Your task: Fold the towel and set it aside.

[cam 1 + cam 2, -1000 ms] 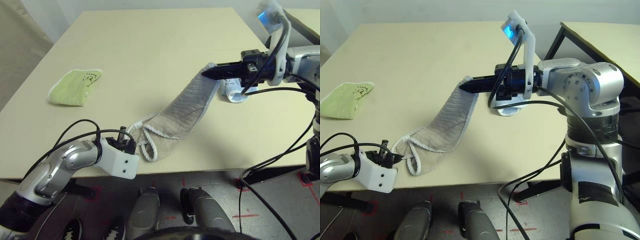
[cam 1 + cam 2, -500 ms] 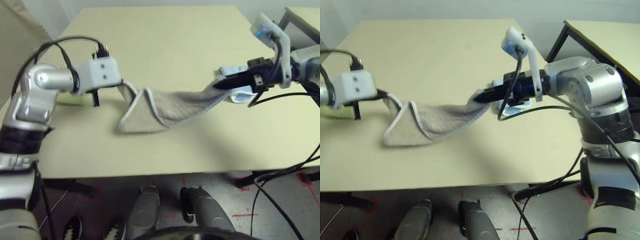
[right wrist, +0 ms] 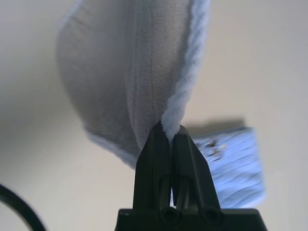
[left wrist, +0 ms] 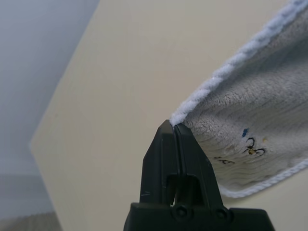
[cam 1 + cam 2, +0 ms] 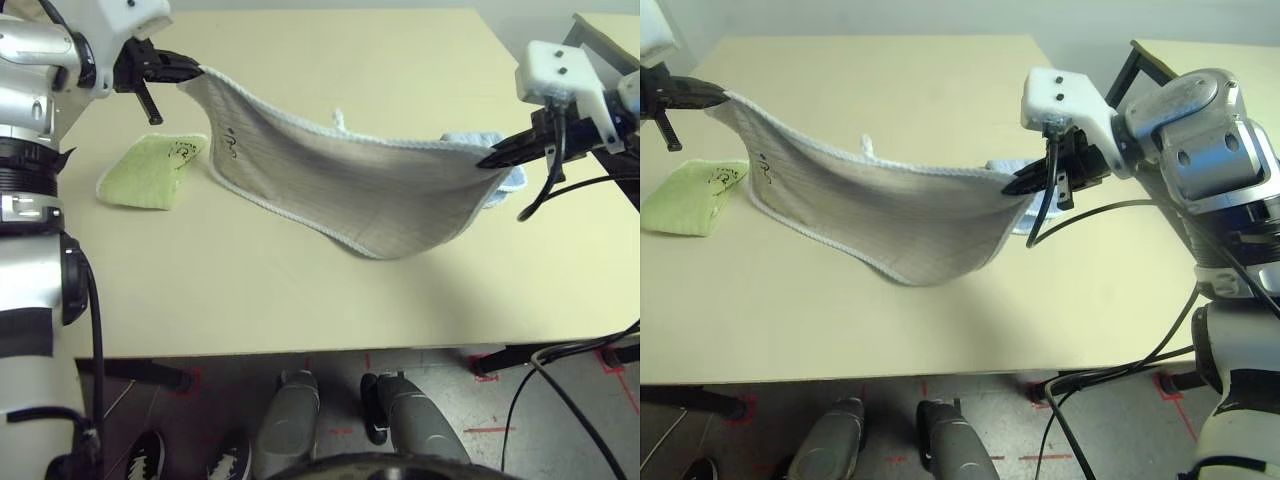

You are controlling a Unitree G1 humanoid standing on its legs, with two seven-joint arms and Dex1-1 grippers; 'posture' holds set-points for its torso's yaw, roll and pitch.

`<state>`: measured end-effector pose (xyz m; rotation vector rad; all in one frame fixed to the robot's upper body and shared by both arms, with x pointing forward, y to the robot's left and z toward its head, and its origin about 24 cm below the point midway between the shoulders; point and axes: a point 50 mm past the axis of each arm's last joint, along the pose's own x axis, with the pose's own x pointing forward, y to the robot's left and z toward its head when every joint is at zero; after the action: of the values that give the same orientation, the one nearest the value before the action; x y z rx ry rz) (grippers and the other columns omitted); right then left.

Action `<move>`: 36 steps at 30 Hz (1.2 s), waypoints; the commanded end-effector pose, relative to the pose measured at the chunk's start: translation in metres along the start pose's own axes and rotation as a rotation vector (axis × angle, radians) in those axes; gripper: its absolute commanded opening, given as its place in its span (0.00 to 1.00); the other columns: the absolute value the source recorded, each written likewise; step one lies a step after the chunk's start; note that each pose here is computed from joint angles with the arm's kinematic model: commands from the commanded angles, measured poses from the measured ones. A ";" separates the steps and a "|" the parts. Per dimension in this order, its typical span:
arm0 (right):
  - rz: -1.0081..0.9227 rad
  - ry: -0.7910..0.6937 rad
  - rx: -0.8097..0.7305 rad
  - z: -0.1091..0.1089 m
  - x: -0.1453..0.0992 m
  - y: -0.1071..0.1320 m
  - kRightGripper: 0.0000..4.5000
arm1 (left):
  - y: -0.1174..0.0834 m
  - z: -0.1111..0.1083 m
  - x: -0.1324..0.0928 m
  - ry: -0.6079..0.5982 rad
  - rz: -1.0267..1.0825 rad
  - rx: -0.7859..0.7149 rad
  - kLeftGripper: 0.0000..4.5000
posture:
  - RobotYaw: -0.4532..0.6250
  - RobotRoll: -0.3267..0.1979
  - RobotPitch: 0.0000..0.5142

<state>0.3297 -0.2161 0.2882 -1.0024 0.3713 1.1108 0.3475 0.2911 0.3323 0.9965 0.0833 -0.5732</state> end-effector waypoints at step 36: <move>0.194 -0.038 0.319 -0.022 -0.009 0.013 0.00 | -0.044 -0.031 -0.061 0.234 -0.615 -0.357 0.01 | 0.53 0.62 0.24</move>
<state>0.3058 -0.2344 0.2745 -0.6026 0.6537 1.2639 0.2732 0.3171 0.2985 0.6576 0.7075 -1.0059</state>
